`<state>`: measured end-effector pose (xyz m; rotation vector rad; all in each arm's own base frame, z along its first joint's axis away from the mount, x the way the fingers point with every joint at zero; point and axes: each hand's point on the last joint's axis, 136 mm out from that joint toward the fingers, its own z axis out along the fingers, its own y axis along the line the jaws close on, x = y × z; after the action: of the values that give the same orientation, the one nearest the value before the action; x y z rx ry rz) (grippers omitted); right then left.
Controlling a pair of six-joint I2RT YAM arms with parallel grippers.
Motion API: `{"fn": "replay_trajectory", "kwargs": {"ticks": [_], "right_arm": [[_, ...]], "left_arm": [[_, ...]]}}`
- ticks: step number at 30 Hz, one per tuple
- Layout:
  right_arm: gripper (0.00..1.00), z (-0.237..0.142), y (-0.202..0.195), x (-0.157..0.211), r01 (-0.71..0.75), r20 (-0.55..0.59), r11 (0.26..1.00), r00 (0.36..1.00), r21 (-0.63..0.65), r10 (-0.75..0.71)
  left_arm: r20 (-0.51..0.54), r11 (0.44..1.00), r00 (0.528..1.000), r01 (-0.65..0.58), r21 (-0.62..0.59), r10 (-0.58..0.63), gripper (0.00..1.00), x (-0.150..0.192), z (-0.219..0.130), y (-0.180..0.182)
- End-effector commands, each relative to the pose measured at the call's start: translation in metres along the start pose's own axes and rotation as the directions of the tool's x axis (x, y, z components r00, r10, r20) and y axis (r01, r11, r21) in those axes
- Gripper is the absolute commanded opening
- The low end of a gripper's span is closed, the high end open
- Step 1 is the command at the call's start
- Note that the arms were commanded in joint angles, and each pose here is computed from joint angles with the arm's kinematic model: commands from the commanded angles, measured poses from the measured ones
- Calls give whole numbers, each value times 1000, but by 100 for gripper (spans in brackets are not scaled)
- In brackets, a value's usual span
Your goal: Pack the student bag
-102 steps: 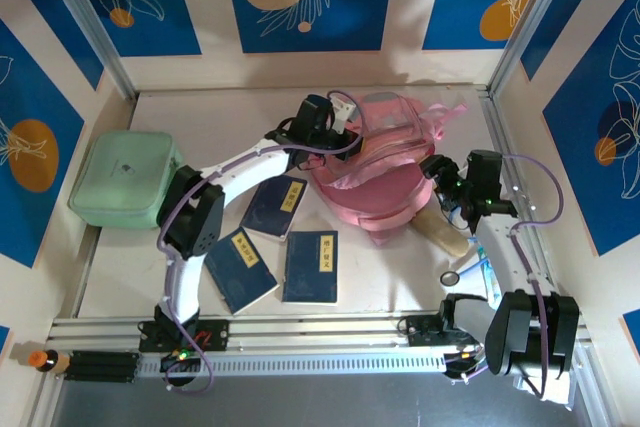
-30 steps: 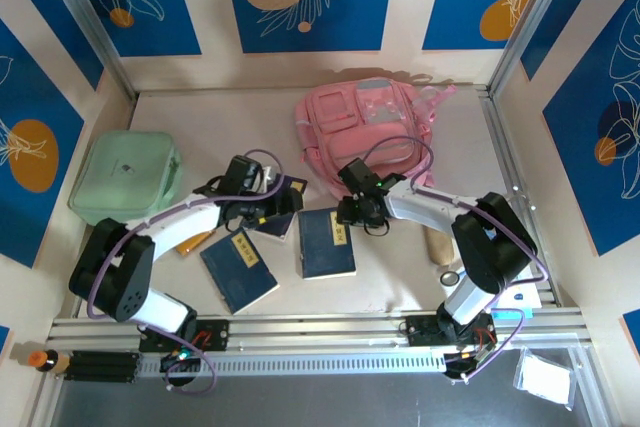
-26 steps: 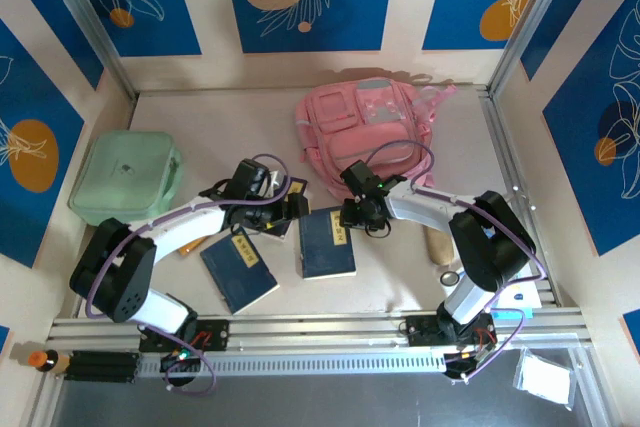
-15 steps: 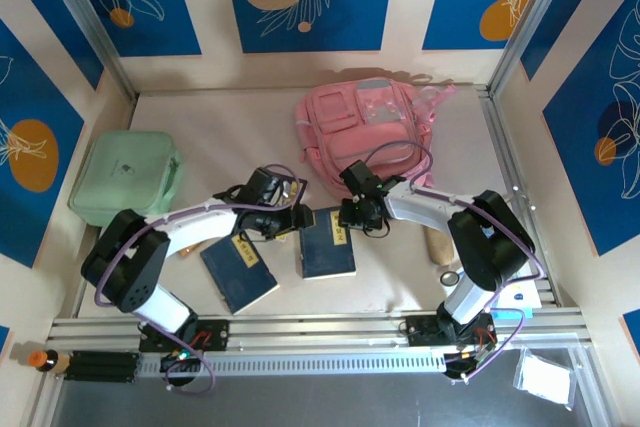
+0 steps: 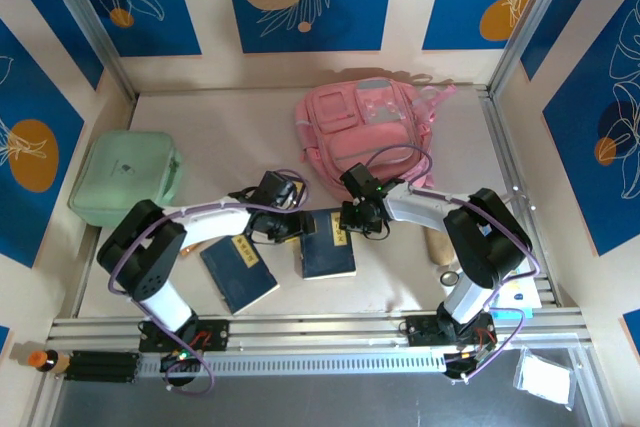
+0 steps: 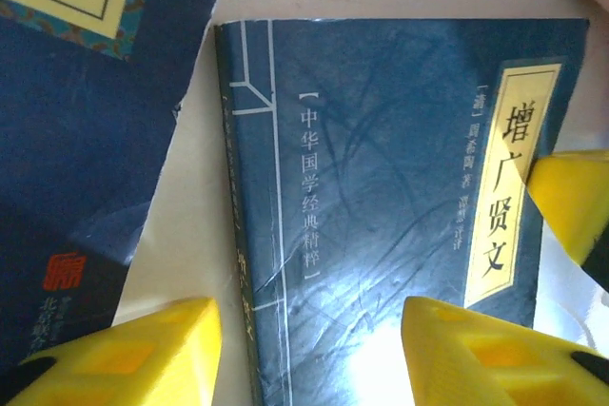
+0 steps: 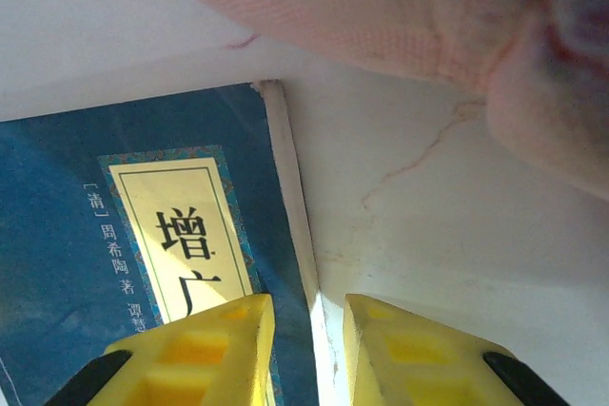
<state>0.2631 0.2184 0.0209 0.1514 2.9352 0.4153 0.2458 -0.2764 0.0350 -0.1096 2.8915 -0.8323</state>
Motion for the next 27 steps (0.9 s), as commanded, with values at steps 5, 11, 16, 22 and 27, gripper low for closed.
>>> {"fn": "replay_trajectory", "kwargs": {"ticks": [5,11,16,22,27], "right_arm": [[26,12,-16,17,-31,-68,998,997,47,35],[26,11,-12,18,-40,-77,999,996,28,42],[26,14,-13,19,-46,-85,998,995,32,48],[26,16,-10,20,-90,-103,996,991,8,90],[26,13,-5,18,-132,-99,991,987,-28,129]], "left_arm": [[-29,1000,1000,3,9,-3,47,2,8,-7],[-40,999,999,30,19,-29,49,5,12,-7],[-55,995,998,29,98,-24,49,5,15,-20],[-33,978,998,-49,202,57,50,-1,5,-45],[39,929,986,-165,331,161,50,-4,-23,-77]]}}
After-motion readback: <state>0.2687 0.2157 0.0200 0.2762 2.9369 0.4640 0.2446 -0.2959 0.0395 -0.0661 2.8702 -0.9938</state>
